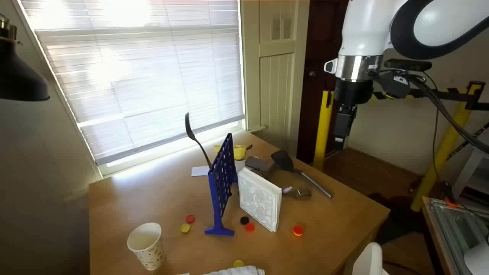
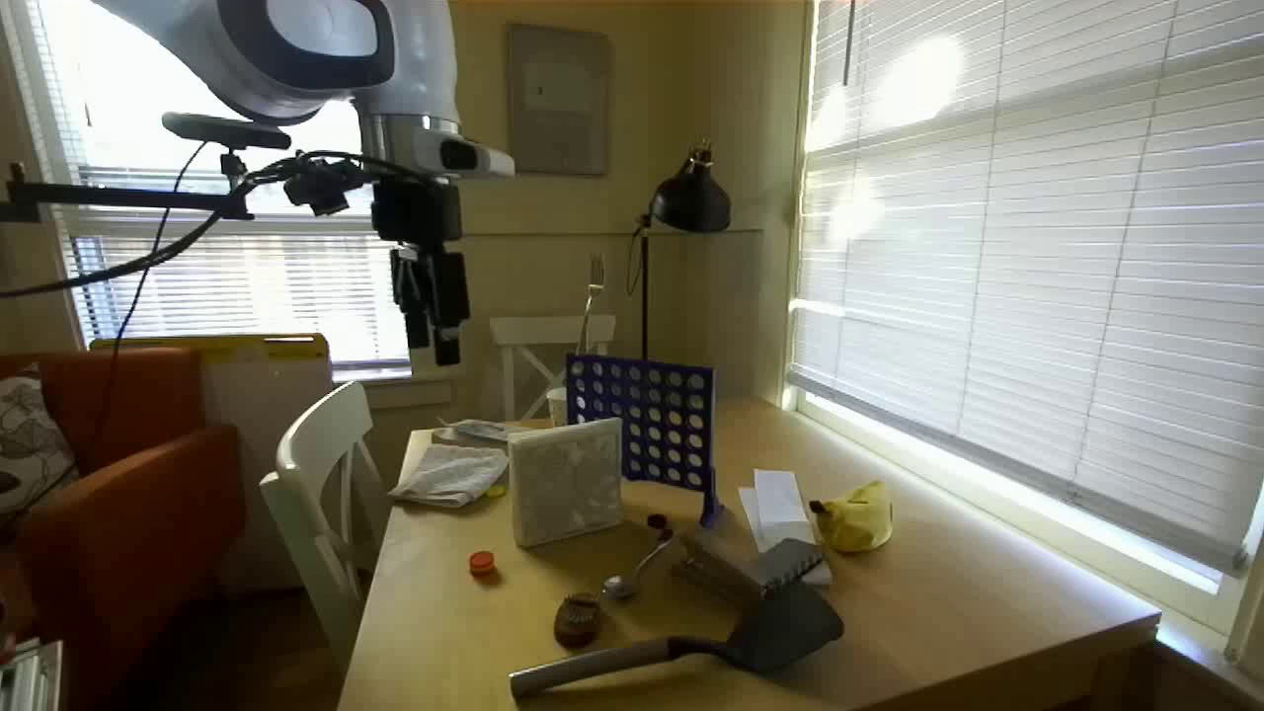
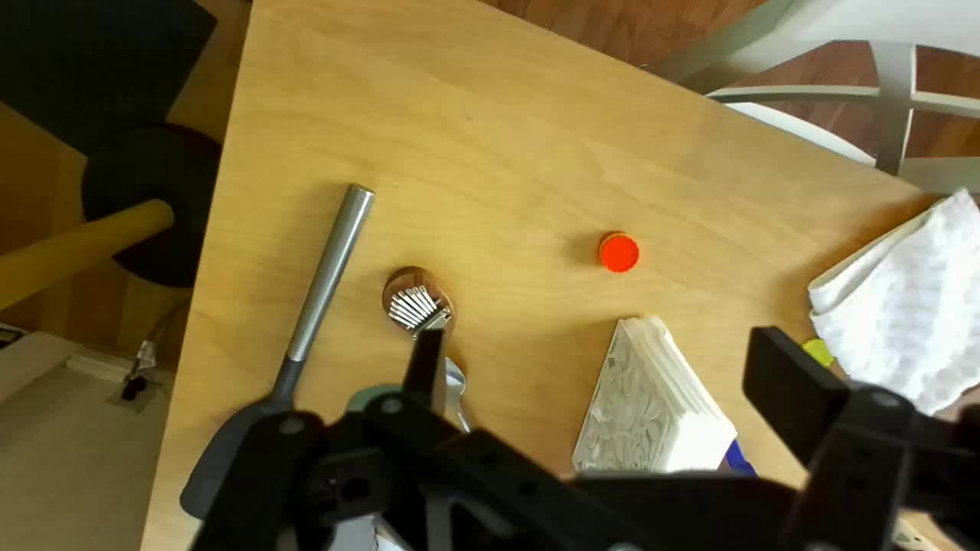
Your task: Pick up the folk from the blue object and put it on the table
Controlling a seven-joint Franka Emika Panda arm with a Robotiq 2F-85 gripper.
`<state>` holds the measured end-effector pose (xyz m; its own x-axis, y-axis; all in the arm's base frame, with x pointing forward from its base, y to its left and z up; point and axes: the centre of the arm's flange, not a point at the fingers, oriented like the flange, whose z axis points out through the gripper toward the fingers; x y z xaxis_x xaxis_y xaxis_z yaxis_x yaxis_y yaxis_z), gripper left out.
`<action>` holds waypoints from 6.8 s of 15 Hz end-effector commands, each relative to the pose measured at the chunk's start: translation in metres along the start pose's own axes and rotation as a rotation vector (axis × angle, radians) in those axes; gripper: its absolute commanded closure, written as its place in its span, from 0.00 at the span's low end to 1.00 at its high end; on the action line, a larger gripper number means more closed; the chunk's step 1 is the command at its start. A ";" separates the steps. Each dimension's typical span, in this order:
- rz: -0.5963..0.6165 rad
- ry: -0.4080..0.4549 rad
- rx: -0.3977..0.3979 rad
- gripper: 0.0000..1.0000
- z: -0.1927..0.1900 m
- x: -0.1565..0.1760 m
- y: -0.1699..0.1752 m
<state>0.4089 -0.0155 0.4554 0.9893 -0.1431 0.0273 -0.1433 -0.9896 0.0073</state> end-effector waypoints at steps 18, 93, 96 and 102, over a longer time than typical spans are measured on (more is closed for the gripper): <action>-0.180 0.477 0.255 0.00 0.017 0.079 -0.130; -0.242 0.814 0.212 0.54 0.011 0.155 -0.104; -0.212 0.780 0.234 0.32 0.029 0.148 -0.096; -0.235 0.798 0.319 0.00 0.029 0.157 -0.118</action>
<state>0.5770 0.0676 0.4212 0.6696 0.0123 0.7426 0.1713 -0.9755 -0.1383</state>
